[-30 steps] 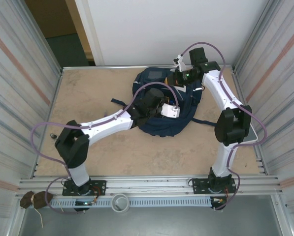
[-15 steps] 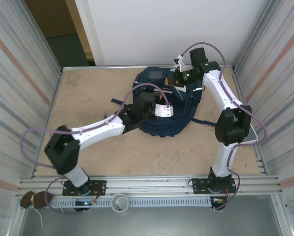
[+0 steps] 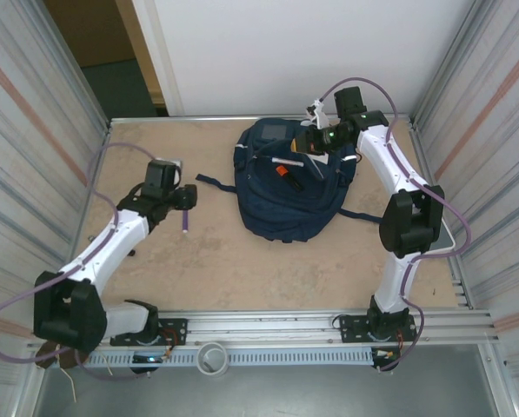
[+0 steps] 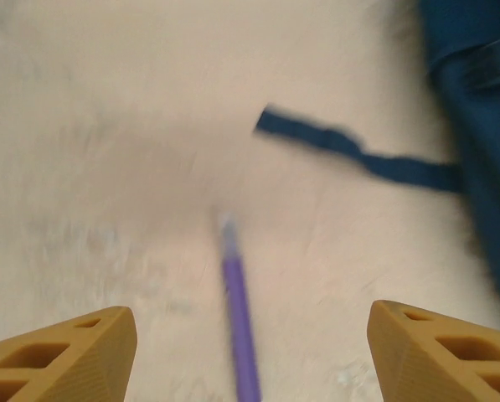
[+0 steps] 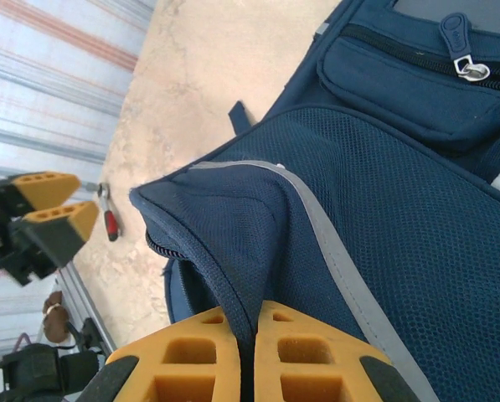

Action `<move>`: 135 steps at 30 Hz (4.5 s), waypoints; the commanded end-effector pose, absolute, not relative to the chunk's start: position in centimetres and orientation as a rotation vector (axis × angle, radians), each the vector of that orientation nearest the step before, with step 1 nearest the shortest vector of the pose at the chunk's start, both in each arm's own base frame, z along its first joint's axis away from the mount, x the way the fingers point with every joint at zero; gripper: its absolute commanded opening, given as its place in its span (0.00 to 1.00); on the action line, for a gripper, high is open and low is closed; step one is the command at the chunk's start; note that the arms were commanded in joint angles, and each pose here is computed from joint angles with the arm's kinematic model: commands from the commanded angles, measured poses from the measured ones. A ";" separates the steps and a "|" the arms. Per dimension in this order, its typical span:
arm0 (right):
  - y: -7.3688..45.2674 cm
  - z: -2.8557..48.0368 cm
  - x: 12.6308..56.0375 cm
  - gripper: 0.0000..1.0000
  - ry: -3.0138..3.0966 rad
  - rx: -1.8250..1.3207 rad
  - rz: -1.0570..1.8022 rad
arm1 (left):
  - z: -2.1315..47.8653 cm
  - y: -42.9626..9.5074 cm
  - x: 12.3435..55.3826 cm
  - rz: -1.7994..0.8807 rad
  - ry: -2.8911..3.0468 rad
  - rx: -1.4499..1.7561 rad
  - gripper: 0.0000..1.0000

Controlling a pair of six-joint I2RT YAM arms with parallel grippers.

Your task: Pack the student bag

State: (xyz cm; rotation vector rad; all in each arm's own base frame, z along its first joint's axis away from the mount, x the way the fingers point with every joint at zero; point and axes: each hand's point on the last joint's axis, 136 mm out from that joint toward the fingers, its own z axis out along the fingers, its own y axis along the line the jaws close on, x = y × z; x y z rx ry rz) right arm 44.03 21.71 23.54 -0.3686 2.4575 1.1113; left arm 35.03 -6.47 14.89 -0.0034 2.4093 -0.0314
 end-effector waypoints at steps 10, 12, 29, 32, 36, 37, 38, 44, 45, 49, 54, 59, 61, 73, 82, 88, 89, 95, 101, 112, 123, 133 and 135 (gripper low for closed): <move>21.5 26.3 44.1 0.00 2.353 -0.396 1.137 | 5.3 -5.8 35.9 -0.042 2.805 -0.174 0.64; 21.5 26.3 44.1 0.00 2.351 -0.397 1.139 | 4.5 -5.8 36.1 -0.027 2.831 -0.167 0.59; 21.4 25.9 44.1 0.00 2.364 -0.392 1.133 | 6.6 -7.6 38.0 -0.071 2.750 -0.026 0.09; 21.4 26.0 44.1 0.00 2.365 -0.389 1.129 | 12.3 -9.4 38.8 -0.070 2.537 0.097 0.07; 21.4 26.4 44.1 0.00 2.364 -0.395 1.132 | 20.9 -15.2 38.0 0.009 2.121 0.540 0.05; 21.5 26.5 44.0 0.00 2.365 -0.399 1.136 | 22.3 -16.8 37.5 0.046 2.024 0.649 0.05; 21.6 26.6 44.0 0.00 2.365 -0.406 1.141 | 23.6 -18.6 36.9 0.083 1.919 0.767 0.05; 21.8 27.0 44.2 0.00 2.372 -0.421 1.150 | 27.0 -26.4 34.8 0.174 1.544 1.205 0.05; 21.8 27.1 44.2 0.00 2.371 -0.422 1.149 | 26.9 -27.6 34.6 0.186 1.501 1.274 0.05; 21.9 27.5 44.2 0.00 2.367 -0.428 1.151 | 26.0 -30.8 34.7 0.290 1.377 1.458 0.04; 22.1 27.5 43.9 0.00 2.373 -0.438 1.146 | 25.0 -32.6 35.1 0.350 1.311 1.561 0.03; 22.0 27.1 43.8 0.00 2.386 -0.443 1.135 | 24.6 -32.6 34.4 0.370 1.301 1.597 0.04; 21.9 27.2 43.7 0.00 2.388 -0.446 1.130 | 24.7 -32.0 33.9 0.366 1.328 1.582 0.05; 22.3 26.9 43.7 0.00 2.401 -0.447 1.121 | 25.4 -32.9 33.9 0.406 1.199 1.673 0.09; 22.6 27.9 44.3 0.00 2.391 -0.438 1.150 | 22.0 -37.7 36.4 0.417 1.022 1.861 0.13; 22.9 28.5 44.7 0.00 2.378 -0.437 1.166 | 21.0 -39.9 40.8 0.469 1.048 1.788 0.26; 23.0 28.5 44.7 0.00 2.378 -0.436 1.167 | 21.0 -39.6 41.2 0.477 1.085 1.772 0.31; 22.6 28.4 44.6 0.00 2.387 -0.436 1.152 | 22.6 -37.2 38.6 0.361 1.236 1.611 0.56; 22.0 26.8 43.3 0.02 2.436 -0.429 1.107 | 25.1 -33.2 33.5 0.091 1.425 1.359 0.60; 16.3 23.4 40.1 0.46 2.375 -0.115 1.017 | 27.0 -22.8 35.9 -0.485 1.940 0.514 0.79; 9.9 15.7 46.7 0.63 2.391 0.369 0.841 | 20.1 -26.4 46.6 -0.722 2.334 0.325 0.78; 12.3 12.2 47.0 0.62 2.505 0.260 0.928 | 13.8 -30.0 43.4 -0.886 2.463 0.393 0.68; 13.1 12.0 46.6 0.60 2.516 0.219 0.964 | 13.0 -30.7 41.5 -0.932 2.475 0.410 0.61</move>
